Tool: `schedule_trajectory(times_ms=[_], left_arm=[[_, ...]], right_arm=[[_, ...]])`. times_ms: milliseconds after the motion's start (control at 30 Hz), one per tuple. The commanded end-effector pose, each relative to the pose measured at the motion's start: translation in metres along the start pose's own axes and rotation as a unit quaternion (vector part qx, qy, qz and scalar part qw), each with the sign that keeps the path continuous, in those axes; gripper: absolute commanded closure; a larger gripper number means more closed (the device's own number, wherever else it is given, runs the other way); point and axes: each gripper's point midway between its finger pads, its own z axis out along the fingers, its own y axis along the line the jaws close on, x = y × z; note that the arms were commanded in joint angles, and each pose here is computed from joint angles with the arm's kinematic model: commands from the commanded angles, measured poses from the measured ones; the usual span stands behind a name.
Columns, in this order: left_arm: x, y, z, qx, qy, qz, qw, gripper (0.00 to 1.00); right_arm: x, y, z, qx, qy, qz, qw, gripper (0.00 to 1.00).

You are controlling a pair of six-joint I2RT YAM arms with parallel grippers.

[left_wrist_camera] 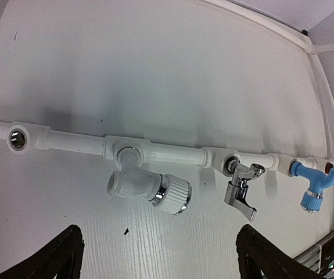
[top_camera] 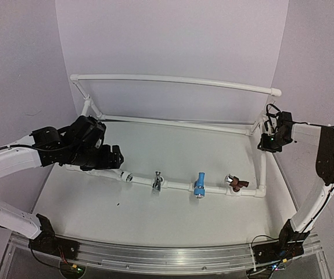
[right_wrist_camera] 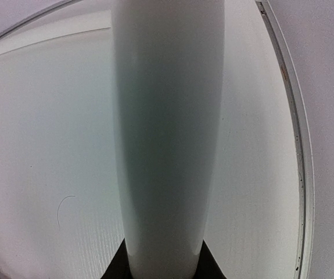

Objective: Install the water faucets

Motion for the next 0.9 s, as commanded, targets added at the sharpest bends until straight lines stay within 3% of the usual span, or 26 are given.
schedule_trajectory(times_ms=[0, 100, 233, 333, 533, 867], left_arm=[[-0.004, 0.012, 0.006, -0.034, -0.023, -0.088, 0.995, 0.06], [-0.003, 0.012, 0.009, -0.034, -0.022, -0.099, 0.994, 0.0], [-0.001, 0.016, 0.007, -0.046, -0.016, -0.084, 0.995, 0.0], [0.0, 0.022, 0.0, -0.046, -0.024, -0.085, 0.995, 0.0], [-0.007, 0.026, -0.018, -0.047, -0.033, -0.061, 0.996, 0.0], [-0.055, 0.061, -0.024, -0.072, -0.006, -0.005, 0.997, 0.0]], right_arm=[[-0.001, -0.013, -0.006, 0.022, 0.008, -0.027, 0.999, 0.89], [0.0, -0.012, -0.009, 0.022, 0.009, -0.031, 0.999, 0.73], [-0.006, -0.01, -0.022, 0.022, -0.003, -0.039, 0.999, 0.3], [-0.013, -0.007, -0.036, 0.022, -0.017, -0.047, 0.998, 0.13], [-0.018, 0.001, -0.06, 0.011, -0.023, -0.068, 0.997, 0.02], [-0.024, 0.028, -0.147, -0.019, -0.093, -0.098, 0.991, 0.02]])
